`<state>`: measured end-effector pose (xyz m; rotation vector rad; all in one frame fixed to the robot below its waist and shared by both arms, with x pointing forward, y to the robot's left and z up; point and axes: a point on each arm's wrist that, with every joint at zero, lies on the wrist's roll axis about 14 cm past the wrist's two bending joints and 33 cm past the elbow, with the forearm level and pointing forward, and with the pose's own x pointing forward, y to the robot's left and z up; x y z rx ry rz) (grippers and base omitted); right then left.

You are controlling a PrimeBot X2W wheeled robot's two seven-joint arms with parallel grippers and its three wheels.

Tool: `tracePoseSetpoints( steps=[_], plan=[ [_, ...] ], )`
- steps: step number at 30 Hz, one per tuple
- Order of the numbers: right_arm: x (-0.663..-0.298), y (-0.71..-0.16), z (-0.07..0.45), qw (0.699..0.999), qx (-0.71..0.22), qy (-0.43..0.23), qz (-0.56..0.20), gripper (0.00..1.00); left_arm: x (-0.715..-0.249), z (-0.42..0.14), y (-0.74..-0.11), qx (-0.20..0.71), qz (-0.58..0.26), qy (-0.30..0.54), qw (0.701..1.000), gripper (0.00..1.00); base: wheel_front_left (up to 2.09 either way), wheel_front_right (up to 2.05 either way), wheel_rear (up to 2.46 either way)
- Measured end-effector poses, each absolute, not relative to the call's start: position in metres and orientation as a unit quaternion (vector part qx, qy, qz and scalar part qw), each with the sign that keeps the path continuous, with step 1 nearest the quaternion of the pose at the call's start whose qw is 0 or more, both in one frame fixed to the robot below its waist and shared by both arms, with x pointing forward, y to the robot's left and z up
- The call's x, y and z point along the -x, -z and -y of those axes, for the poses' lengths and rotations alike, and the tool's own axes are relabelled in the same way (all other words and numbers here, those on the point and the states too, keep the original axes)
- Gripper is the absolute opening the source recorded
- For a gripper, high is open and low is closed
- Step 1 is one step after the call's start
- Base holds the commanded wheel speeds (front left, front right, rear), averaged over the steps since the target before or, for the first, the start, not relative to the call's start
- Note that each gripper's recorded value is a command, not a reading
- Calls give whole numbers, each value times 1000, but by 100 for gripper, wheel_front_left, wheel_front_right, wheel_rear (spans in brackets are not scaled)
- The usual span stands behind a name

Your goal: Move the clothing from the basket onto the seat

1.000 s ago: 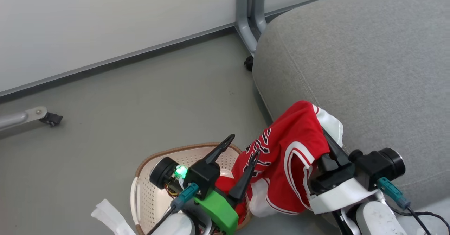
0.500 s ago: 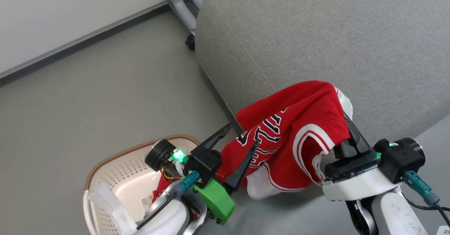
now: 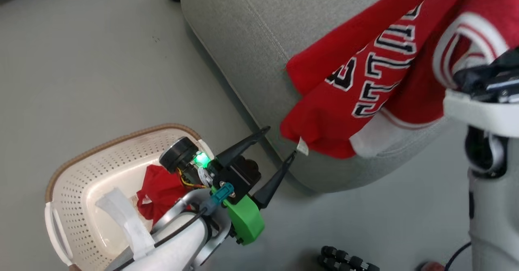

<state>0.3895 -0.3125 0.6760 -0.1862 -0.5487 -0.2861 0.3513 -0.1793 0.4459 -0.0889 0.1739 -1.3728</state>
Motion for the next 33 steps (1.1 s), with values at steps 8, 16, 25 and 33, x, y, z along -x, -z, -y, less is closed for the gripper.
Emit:
tracePoseSetpoints(
  steps=[8,16,25,33],
  plan=[
    [-439,-761,335,888,224,160,370,0,-373,173,-413,48,-103,633,766,100,0,0,0],
    [-478,-765,369,865,285,192,366,0,-394,147,-387,60,-128,594,792,100,0,0,0],
    [-500,-567,436,934,185,273,133,0,-405,120,-353,65,-165,554,813,100,0,0,0],
    [-465,-442,433,948,109,297,-21,100,-419,97,-333,33,-170,516,839,100,0,0,0]
  ],
)
